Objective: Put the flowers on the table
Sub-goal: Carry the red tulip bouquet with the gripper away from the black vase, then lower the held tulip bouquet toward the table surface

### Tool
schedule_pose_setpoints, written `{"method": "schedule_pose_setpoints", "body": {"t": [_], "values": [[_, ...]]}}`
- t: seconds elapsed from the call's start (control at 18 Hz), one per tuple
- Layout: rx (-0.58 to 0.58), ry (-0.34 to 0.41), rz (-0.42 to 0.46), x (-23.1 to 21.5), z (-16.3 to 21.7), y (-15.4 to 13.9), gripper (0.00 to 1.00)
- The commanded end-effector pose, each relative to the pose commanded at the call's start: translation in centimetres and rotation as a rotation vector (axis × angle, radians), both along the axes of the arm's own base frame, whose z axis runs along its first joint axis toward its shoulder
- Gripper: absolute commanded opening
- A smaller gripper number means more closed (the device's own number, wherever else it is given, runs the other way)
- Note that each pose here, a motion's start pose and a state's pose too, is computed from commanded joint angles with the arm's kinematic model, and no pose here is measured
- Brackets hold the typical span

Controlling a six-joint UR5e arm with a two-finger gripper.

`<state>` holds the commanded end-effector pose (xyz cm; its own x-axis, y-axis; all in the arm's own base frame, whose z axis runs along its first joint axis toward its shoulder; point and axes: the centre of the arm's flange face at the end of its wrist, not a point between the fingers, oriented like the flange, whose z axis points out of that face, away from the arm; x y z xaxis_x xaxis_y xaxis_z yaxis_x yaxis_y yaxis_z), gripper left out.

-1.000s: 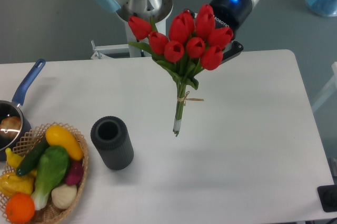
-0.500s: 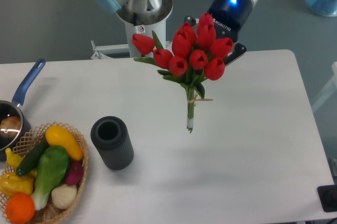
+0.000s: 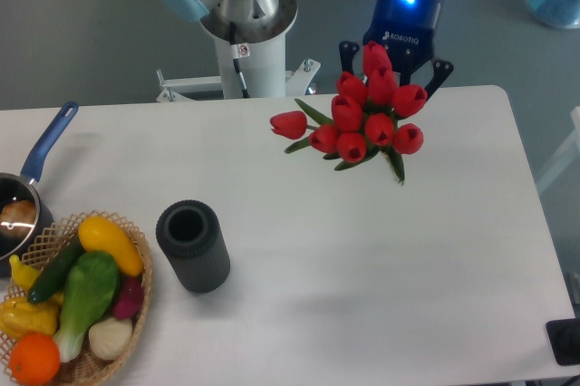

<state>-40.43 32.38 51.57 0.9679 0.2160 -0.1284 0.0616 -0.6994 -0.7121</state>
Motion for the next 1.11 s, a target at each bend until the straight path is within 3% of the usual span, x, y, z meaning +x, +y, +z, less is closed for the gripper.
{"method": "schedule_pose_setpoints", "body": {"t": [0.22,0.33,0.83,1.11], "values": [[-0.273,0.015,0.075,0.1,-3.6,0.9,0.38],[-0.339,0.011,0.082,-0.3,-5.2,1.5,0.38],[-0.467,-0.074,0.099,-3.5,-12.2,2.2,0.39],[-0.492,-0.080,0.090,-4.0,-13.1,3.0,0.38]]}}
